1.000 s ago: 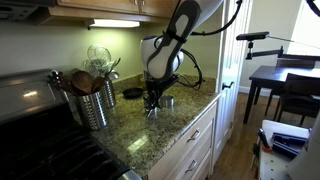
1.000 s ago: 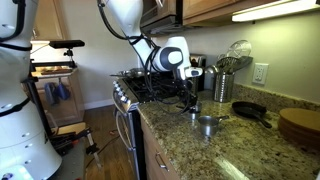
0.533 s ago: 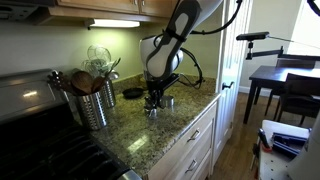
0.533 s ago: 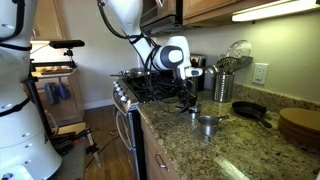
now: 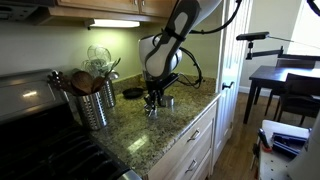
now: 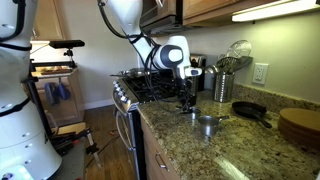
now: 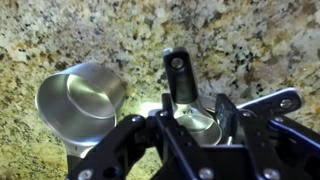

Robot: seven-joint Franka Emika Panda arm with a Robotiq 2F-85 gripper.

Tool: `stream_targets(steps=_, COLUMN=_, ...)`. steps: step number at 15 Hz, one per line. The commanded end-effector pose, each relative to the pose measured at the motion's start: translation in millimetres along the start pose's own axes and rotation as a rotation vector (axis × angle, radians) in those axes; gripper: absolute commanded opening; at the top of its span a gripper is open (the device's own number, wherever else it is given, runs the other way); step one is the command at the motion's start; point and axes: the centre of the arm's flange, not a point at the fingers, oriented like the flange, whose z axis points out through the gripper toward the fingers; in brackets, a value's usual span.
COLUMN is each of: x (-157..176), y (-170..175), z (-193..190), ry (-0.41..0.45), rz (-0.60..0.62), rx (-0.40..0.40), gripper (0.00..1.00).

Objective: Put the measuring cups one inside the other

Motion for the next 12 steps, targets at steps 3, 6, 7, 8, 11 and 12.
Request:
stream_targets(steps=3, x=-0.2, y=-1.1, z=-16.3, ry=-0.019, rz=-0.022, rx=-0.004, gripper=0.94)
stream_targets(steps=6, x=1.3, y=-1.3, z=-18.8, ry=-0.019, rz=-0.012, rx=-0.003, gripper=1.0)
stream_targets(steps=7, x=2.4, y=-1.3, z=-19.8, ry=-0.017, rz=-0.001, rx=-0.002, gripper=1.0)
stream_targets(steps=8, x=3.4, y=-1.6, z=-20.5, ry=-0.014, rz=0.002, rx=0.0, gripper=1.0)
stream_targets(steps=11, x=5.7, y=-4.3, z=-20.6, ry=0.0, rz=0.009, rx=-0.001, gripper=1.0)
stream_targets(steps=12, x=6.3, y=-4.8, z=-20.1, ry=0.004, rz=0.014, rx=-0.001, gripper=1.0)
